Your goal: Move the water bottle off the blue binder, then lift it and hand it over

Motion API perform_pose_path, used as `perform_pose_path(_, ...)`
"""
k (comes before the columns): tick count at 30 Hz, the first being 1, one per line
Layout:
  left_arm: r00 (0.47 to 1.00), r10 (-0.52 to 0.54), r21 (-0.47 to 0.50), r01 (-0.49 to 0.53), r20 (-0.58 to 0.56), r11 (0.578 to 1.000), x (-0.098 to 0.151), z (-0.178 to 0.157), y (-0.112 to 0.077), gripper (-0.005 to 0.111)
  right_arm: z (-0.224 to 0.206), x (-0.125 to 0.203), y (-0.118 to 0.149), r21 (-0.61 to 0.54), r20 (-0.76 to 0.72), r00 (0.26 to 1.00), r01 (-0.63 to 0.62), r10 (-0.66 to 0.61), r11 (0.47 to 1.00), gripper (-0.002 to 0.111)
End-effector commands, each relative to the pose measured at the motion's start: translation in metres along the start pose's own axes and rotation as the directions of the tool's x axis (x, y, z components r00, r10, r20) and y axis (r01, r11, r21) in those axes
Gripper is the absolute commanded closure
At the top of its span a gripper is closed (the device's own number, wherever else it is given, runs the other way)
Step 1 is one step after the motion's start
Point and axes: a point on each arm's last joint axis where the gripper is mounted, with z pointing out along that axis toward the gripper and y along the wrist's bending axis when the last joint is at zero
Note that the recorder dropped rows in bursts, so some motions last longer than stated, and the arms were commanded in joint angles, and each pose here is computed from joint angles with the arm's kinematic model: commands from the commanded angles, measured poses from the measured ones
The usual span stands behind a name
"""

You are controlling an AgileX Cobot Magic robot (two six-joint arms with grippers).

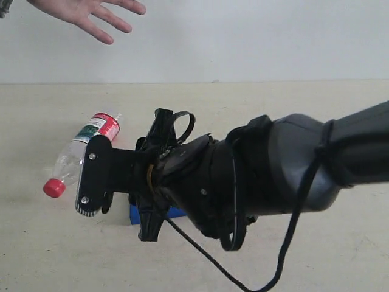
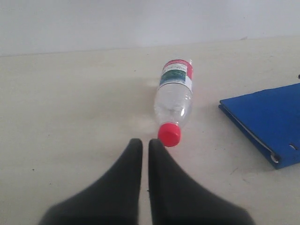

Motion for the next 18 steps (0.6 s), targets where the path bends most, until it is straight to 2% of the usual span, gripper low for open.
perform_pose_path(1, 1.0, 0.012, 0.005, -0.012, 0.004, 1.0, 0.0, 0.0, 0.0, 0.102, -0.03, -0.009, -0.014, 0.053, -0.016, 0.982, -0.188, 0.189, 0.981, 0.066)
perform_pose_path(3, 1.0, 0.012, 0.005, -0.012, 0.004, 1.0, 0.0, 0.0, 0.0, 0.102, -0.048, -0.016, -0.019, -0.014, 0.067, 0.961, -0.268, 0.268, 0.963, 0.073)
perform_pose_path(5, 1.0, 0.012, 0.005, -0.012, 0.004, 1.0, 0.0, 0.0, 0.0, 0.102, -0.079, -0.023, -0.027, -0.091, 0.193, 0.917, -0.337, 0.349, 0.937, 0.087)
perform_pose_path(7, 1.0, 0.012, 0.005, -0.012, 0.004, 1.0, 0.0, 0.0, 0.0, 0.102, -0.113, -0.024, -0.039, -0.129, 0.292, 0.857, -0.404, 0.423, 0.906, 0.104)
perform_pose_path(8, 1.0, 0.012, 0.005, -0.012, 0.004, 1.0, 0.0, 0.0, 0.0, 0.102, -0.139, -0.021, -0.049, -0.128, 0.353, 0.82, -0.434, 0.45, 0.892, 0.108)
perform_pose_path(13, 1.0, 0.012, 0.005, -0.012, 0.004, 1.0, 0.0, 0.0, 0.0, 0.102, -0.246, 0.021, -0.077, -0.083, 0.552, 0.64, -0.595, 0.534, 0.8, 0.108)
perform_pose_path(15, 1.0, 0.012, 0.005, -0.012, 0.004, 1.0, 0.0, 0.0, 0.0, 0.102, -0.287, 0.046, -0.078, -0.082, 0.641, 0.558, -0.633, 0.527, 0.77, 0.108)
perform_pose_path(18, 1.0, 0.012, 0.005, -0.012, 0.004, 1.0, 0.0, 0.0, 0.0, 0.102, -0.336, 0.094, -0.066, -0.081, 0.741, 0.436, -0.697, 0.511, 0.712, 0.108)
